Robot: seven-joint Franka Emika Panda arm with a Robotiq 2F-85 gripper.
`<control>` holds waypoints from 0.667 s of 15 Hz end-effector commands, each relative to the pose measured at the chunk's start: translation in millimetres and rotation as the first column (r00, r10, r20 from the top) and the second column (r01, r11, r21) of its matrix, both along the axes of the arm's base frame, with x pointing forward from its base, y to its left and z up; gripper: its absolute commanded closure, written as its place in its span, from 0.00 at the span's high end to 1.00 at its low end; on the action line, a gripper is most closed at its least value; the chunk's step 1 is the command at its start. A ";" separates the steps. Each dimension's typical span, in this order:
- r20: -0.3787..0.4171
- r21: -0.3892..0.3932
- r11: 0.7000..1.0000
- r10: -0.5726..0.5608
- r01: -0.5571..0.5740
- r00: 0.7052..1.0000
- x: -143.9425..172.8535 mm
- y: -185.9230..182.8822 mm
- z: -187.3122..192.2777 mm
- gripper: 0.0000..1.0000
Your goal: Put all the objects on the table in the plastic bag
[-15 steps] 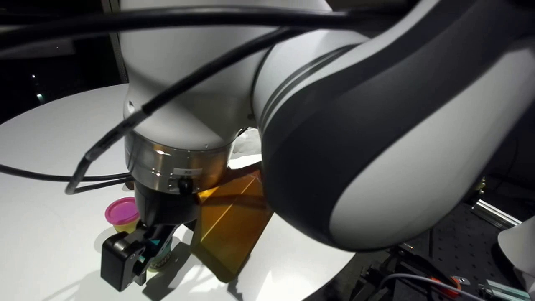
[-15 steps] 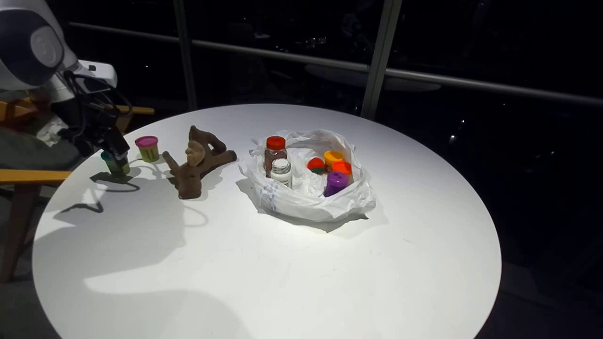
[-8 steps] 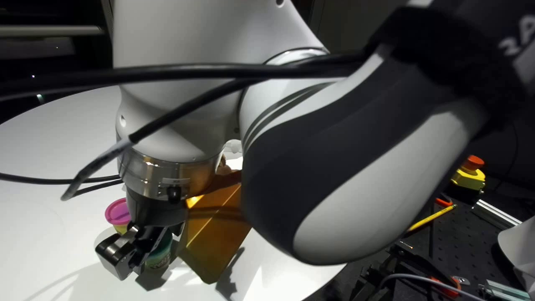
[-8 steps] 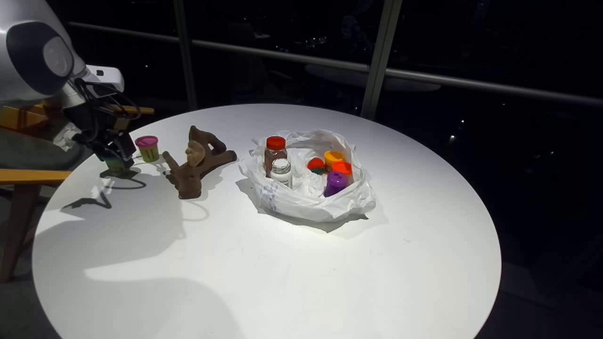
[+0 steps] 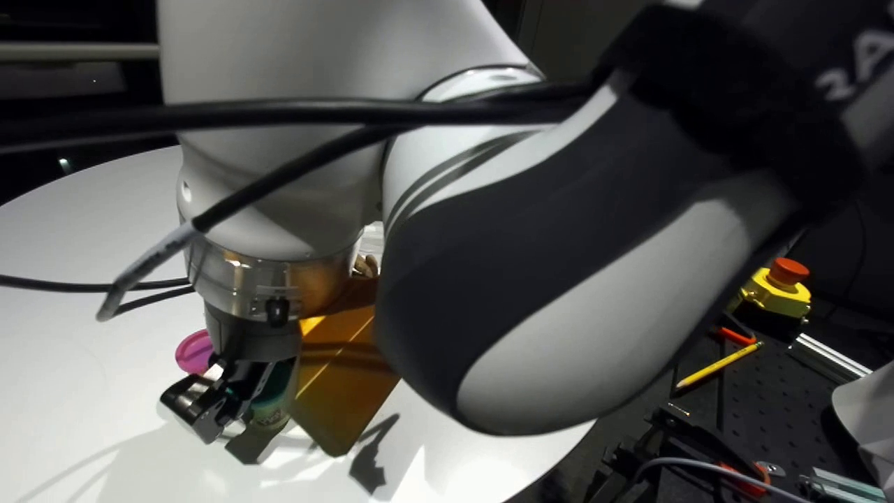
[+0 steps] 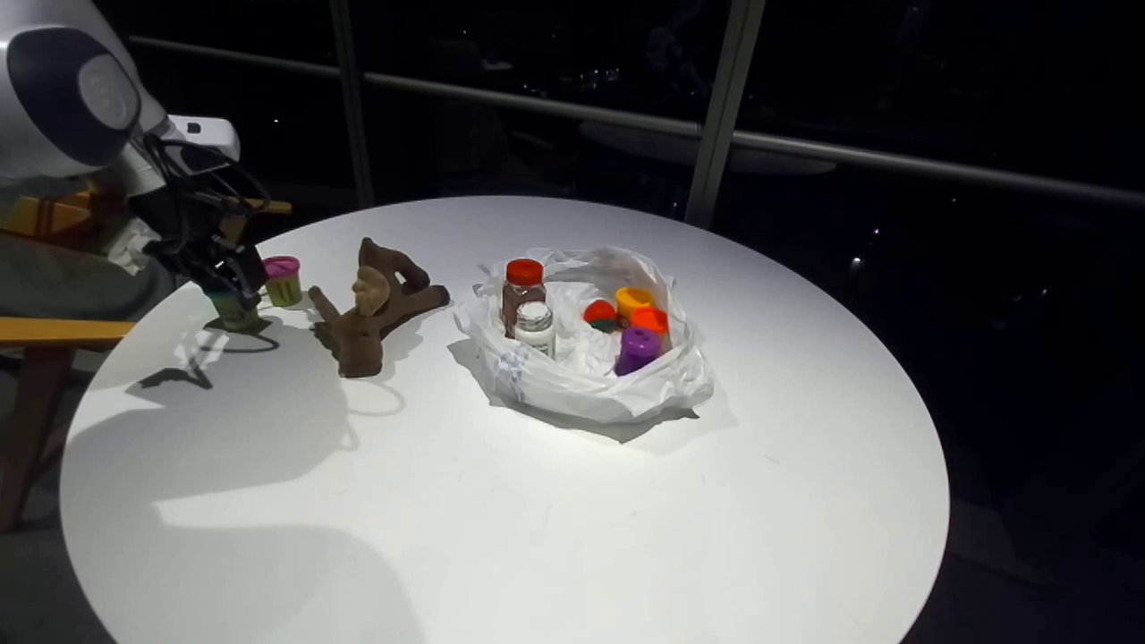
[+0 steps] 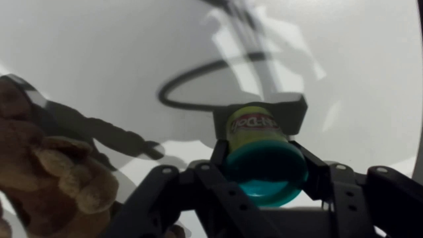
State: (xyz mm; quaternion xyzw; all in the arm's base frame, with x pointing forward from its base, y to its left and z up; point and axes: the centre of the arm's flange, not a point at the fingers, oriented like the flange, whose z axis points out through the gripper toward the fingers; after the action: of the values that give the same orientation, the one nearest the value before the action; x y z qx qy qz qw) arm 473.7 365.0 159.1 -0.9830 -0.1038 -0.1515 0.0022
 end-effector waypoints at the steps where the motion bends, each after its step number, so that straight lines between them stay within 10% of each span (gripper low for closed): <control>1: 0.021 -0.075 0.994 -0.074 0.076 0.997 19.2 -10.3 55.7 0.23; 10: 0.106 -0.077 0.911 -0.396 0.404 0.912 125.5 -161.0 179.3 0.23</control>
State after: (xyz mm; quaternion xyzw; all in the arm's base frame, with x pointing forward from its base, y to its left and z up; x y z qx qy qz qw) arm 575.2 249.0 318.9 -0.9808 0.0421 -0.1770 -0.0704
